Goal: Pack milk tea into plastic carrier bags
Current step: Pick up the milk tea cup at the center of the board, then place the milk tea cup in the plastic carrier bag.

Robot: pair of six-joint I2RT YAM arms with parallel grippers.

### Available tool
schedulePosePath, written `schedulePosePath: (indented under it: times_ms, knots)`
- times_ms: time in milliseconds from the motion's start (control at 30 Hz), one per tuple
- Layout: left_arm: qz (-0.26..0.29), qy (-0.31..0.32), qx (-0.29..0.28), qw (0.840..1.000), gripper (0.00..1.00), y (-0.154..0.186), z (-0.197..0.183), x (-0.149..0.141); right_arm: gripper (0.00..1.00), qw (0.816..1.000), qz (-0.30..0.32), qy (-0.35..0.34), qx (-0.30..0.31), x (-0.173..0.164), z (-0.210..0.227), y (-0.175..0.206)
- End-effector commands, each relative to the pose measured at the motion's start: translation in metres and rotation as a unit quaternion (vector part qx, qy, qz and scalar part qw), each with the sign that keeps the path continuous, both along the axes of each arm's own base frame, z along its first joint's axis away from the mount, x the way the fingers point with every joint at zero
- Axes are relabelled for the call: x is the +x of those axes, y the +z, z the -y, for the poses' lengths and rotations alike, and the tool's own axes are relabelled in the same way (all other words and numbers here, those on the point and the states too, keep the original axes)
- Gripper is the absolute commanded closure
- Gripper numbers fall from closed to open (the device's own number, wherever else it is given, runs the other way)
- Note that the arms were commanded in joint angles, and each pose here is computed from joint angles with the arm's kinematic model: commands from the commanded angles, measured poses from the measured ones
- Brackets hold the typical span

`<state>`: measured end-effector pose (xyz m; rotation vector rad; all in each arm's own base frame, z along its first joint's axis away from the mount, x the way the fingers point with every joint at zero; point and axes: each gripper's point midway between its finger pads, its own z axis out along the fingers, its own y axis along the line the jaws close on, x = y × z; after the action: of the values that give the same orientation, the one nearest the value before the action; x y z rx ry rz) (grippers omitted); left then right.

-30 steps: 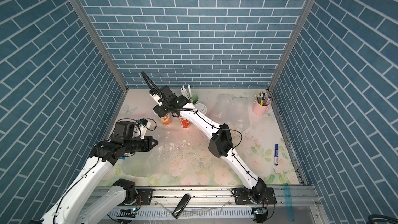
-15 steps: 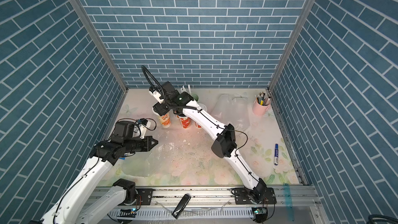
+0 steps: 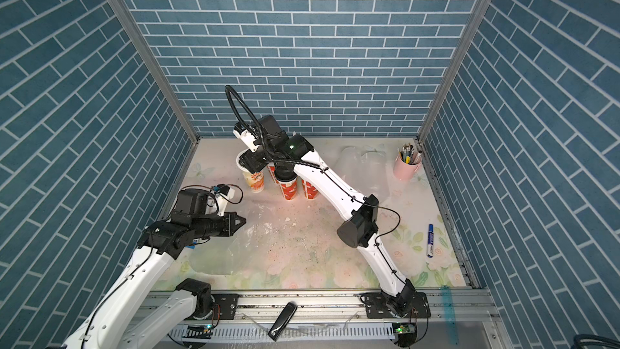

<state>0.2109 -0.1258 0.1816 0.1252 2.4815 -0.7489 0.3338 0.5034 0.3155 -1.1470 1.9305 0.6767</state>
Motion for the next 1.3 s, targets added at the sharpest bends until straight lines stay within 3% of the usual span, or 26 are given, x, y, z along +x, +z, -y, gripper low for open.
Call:
schedulePosePath:
  times_ms: [0, 300, 867, 1267]
  knots:
    - [0.029, -0.004, -0.006, 1.0, 1.0, 0.013, 0.001, 0.007, 0.39, 1.0, 0.003, -0.003, 0.027, -0.009, 0.02, 0.04]
    - [0.038, -0.01, -0.016, 0.999, 1.0, 0.019, 0.005, 0.012, 0.41, 0.999, 0.003, -0.011, 0.045, -0.019, 0.044, 0.072]
    - [0.053, -0.007, -0.053, 0.997, 1.0, 0.03, 0.018, 0.033, 0.43, 0.997, -0.023, -0.041, 0.055, -0.031, 0.092, 0.09]
    - [0.085, 0.043, -0.102, 0.99, 1.0, 0.054, 0.02, 0.054, 0.44, 0.992, -0.05, -0.07, 0.094, -0.047, 0.131, 0.092]
